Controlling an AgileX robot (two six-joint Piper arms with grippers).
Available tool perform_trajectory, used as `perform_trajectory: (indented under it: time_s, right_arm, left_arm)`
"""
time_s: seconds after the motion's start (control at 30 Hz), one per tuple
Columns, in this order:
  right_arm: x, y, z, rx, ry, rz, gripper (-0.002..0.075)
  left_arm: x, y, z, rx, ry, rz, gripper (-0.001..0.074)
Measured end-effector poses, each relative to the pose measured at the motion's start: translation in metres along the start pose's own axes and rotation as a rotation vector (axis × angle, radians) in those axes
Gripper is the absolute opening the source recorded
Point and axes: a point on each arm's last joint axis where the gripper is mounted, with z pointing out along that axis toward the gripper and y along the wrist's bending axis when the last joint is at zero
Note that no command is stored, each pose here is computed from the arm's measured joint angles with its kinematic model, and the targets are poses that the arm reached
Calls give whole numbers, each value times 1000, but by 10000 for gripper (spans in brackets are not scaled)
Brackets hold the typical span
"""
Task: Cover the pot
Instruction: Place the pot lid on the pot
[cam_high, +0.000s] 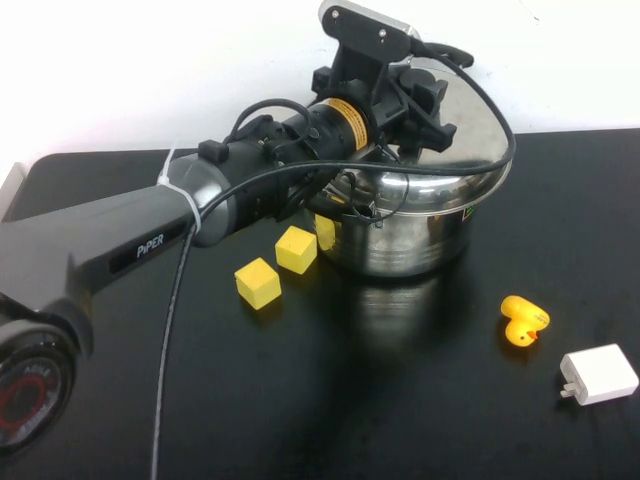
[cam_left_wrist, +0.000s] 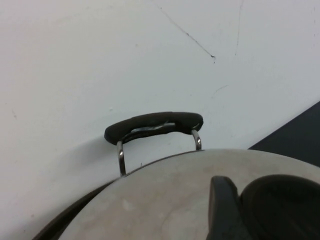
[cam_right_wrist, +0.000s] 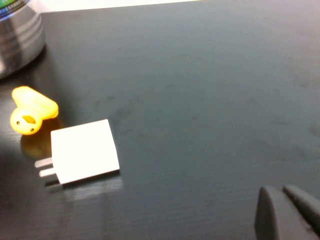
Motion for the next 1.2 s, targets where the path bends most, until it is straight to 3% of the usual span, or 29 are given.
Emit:
perform_trajectory:
  time_s: [0.37,0.73,1.2]
  right_arm:
    - [0,0,0,0,0,0,-2]
    - [0,0,0,0,0,0,-2]
    - [0,0,0,0,0,0,-2]
  left_arm:
    - [2,-2,2,18,-24,-3,323]
    - [-2,18,0,-29,-77,-94,323]
    - [4,28,1,-41,-73,-35,323]
